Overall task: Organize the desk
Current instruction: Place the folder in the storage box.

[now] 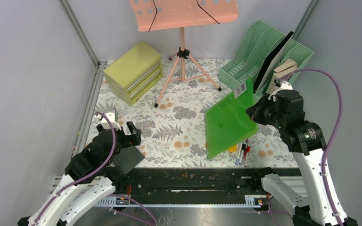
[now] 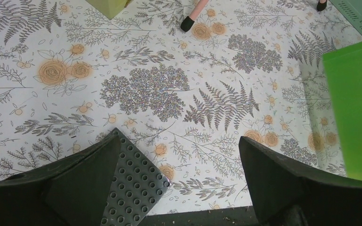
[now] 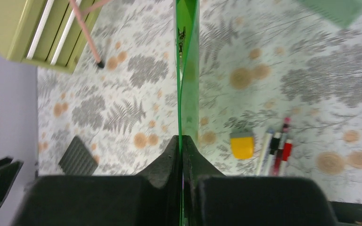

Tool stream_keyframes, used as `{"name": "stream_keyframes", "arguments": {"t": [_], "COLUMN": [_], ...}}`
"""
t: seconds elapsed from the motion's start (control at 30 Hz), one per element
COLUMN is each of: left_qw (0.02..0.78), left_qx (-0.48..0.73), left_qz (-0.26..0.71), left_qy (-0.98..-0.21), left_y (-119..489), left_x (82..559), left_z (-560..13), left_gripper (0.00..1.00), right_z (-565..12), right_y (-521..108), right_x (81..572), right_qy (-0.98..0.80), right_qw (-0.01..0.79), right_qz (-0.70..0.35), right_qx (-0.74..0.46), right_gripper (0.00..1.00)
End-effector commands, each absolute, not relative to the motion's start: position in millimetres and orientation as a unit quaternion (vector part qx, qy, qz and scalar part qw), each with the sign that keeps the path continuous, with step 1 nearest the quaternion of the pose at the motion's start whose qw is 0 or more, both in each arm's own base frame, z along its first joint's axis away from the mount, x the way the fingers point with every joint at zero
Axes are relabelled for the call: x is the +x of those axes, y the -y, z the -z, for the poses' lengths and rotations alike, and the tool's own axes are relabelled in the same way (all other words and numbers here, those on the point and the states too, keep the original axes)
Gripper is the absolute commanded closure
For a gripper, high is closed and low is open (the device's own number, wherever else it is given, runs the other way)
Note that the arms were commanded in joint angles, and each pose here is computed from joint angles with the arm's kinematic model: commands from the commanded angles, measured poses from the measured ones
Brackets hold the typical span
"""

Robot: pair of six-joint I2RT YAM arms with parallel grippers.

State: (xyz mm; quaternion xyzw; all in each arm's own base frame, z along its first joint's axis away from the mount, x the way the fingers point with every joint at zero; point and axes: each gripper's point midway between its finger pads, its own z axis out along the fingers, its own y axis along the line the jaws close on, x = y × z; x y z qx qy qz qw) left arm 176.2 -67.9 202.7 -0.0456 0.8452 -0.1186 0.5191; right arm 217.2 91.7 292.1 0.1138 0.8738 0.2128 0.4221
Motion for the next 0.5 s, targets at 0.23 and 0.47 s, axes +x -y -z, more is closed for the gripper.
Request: {"name": "stream_keyframes", "arguments": {"t": [0.23, 0.47], "left_qw": [0.511, 0.507], "left_qx": [-0.052, -0.05], "left_qz": [0.111, 0.109], "left_qy": [-0.851, -0.853], "left_y": [72, 73], "left_x": [183, 183], "left_z": [-198, -195], "left_gripper": [0.01, 0.01], "right_z": [-371, -418], "right_y": [-27, -21], "right_x": [225, 224], "right_qy": [-0.829, -0.797], "right_qw": [0.528, 0.576], "right_qz": [-0.072, -0.075], "right_qx": [0.169, 0.165], "right_gripper": [1.0, 1.0]}}
